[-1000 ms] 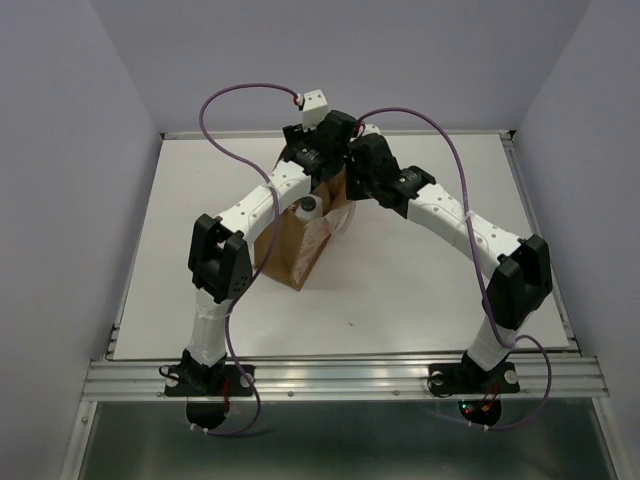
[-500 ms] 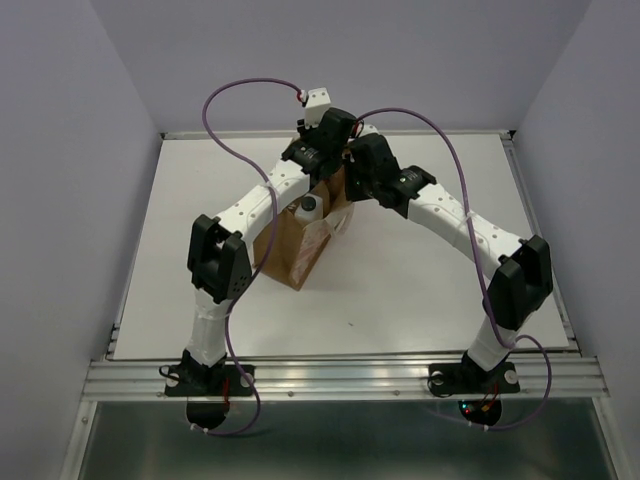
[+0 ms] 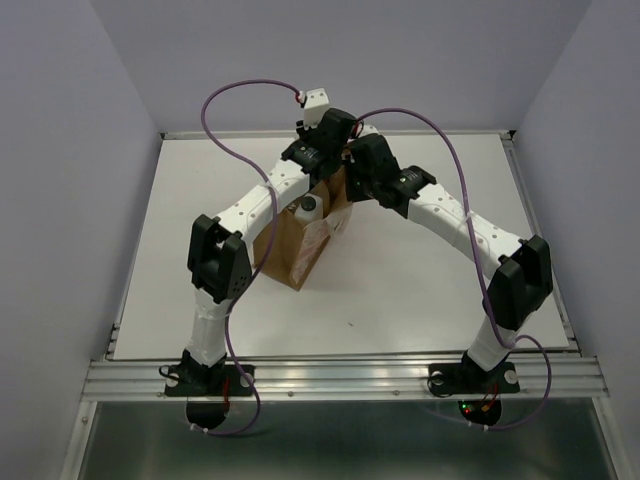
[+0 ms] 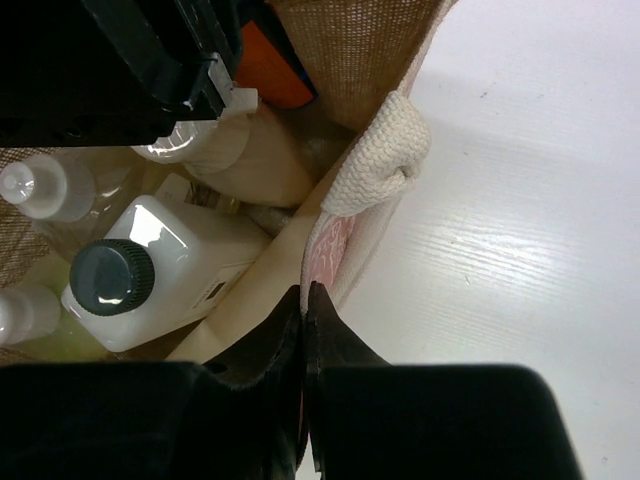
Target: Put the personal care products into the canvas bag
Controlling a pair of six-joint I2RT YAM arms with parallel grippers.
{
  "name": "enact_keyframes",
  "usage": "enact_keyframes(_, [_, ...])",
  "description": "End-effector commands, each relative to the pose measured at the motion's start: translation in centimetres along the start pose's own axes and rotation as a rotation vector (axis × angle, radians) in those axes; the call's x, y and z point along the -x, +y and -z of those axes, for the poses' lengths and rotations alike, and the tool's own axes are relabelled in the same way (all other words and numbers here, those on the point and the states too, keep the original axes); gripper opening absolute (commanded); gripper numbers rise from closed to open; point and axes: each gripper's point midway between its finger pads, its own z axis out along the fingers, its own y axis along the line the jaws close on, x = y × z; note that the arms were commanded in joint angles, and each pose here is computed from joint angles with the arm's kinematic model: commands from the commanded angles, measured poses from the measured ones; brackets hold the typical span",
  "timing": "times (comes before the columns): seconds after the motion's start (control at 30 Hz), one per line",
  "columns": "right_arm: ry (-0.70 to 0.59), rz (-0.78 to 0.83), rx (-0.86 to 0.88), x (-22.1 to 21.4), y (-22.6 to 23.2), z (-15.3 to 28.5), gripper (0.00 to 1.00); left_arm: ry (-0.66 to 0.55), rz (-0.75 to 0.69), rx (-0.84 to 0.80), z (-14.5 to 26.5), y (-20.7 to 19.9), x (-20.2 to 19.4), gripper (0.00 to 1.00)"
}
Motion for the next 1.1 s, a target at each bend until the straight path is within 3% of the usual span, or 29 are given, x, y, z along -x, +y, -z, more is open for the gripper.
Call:
enact_keyframes(0.0, [-0.026, 0.038, 0.027, 0.9, 0.6, 1.6, 0.02, 0.015, 0.067, -0.027, -0.5, -1.7, -0.9, 0.06])
enact_keyframes(0.7, [-0.018, 0.03, 0.018, 0.3, 0.3, 1.7, 0.03, 0.158, -0.023, 0.061, -3.5, 0.4, -8.3, 0.14])
enact_keyframes(0.8, [-0.016, 0.024, 0.024, 0.3, 0.4, 1.7, 0.06, 0.172, -0.026, 0.058, -3.2, 0.4, -8.4, 0.18])
enact_keyframes(0.83, [-0.018, 0.022, 0.026, 0.4, 0.5, 1.8, 0.06, 0.163, -0.018, 0.051, -3.0, 0.2, -7.7, 0.25])
enact_keyframes(0.97, [-0.025, 0.018, 0.037, 0.7, 0.7, 2.1, 0.07, 0.087, 0.022, 0.004, -1.2, -0.5, -3.2, 0.34])
enact_keyframes(1.0, [-0.026, 0.018, 0.04, 0.8, 0.8, 2.0, 0.07, 0.056, 0.043, -0.024, -0.3, -0.9, -1.3, 0.39])
enact_keyframes(1.03, [-0.027, 0.017, 0.042, 0.8, 0.8, 2.1, 0.08, 0.037, 0.047, -0.044, 0.3, -1.1, -0.1, 0.53])
enact_keyframes(1.07, [-0.027, 0.017, 0.045, 0.9, 0.9, 2.1, 0.11, 0.014, 0.067, -0.075, 1.4, -1.4, 1.5, 0.57])
